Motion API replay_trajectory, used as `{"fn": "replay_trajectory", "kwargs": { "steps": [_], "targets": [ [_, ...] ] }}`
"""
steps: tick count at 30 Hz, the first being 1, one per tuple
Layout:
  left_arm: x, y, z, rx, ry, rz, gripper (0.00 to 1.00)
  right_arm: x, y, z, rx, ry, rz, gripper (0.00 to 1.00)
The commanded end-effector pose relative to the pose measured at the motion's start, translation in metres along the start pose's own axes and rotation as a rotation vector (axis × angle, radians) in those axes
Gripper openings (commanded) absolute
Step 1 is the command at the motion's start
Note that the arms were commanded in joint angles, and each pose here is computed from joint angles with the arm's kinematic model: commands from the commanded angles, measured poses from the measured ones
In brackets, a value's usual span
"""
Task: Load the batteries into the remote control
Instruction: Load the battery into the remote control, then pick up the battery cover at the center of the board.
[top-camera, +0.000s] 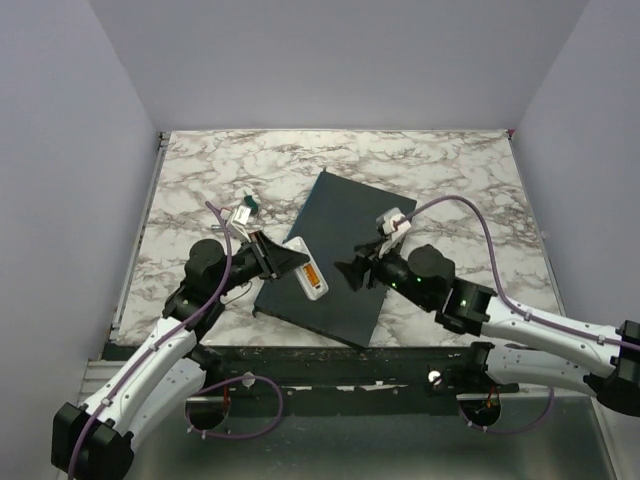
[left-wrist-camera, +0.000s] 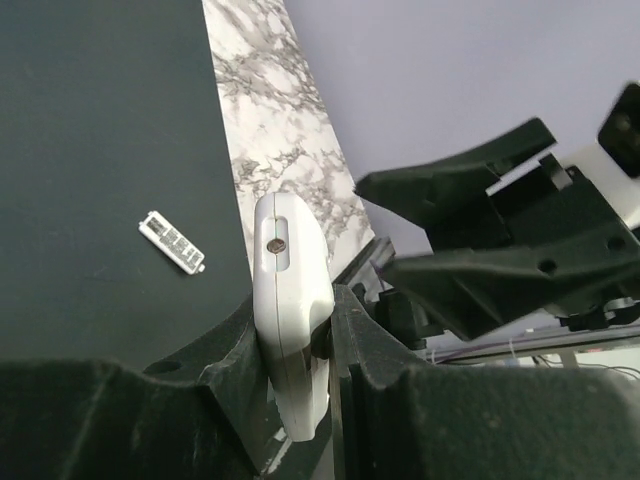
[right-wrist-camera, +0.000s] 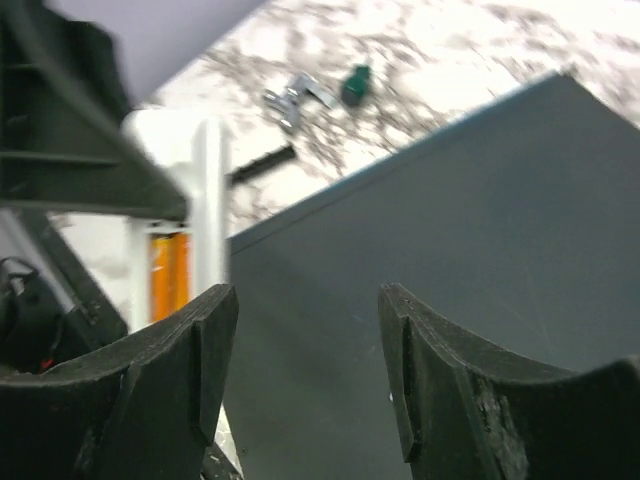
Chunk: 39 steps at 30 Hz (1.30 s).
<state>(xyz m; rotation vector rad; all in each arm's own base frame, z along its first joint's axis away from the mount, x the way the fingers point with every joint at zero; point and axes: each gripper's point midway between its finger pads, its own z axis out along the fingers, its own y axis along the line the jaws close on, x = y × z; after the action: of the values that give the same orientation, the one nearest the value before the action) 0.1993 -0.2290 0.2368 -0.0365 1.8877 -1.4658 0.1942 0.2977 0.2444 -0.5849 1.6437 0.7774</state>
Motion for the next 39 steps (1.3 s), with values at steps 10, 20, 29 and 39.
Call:
{"fn": "replay_trajectory", "kwargs": {
  "steps": [10, 20, 29, 39],
  "targets": [
    [-0.02, -0.015, -0.016, 0.002, -0.107, 0.062, 0.0, 0.117, -0.062, -0.005, 0.427, 0.465, 0.15, 0.71],
    [-0.017, -0.015, -0.015, 0.019, -0.095, 0.052, 0.0, 0.145, -0.059, 0.004, 0.372, 0.571, 0.075, 0.76],
    [-0.013, -0.015, -0.015, 0.039, -0.087, 0.045, 0.0, 0.152, -0.068, 0.013, 0.369, 0.61, 0.007, 0.64],
    [-0.013, -0.016, -0.016, 0.044, -0.09, 0.042, 0.0, 0.162, -0.074, 0.024, 0.354, 0.648, 0.011, 0.54]
  ]
}}
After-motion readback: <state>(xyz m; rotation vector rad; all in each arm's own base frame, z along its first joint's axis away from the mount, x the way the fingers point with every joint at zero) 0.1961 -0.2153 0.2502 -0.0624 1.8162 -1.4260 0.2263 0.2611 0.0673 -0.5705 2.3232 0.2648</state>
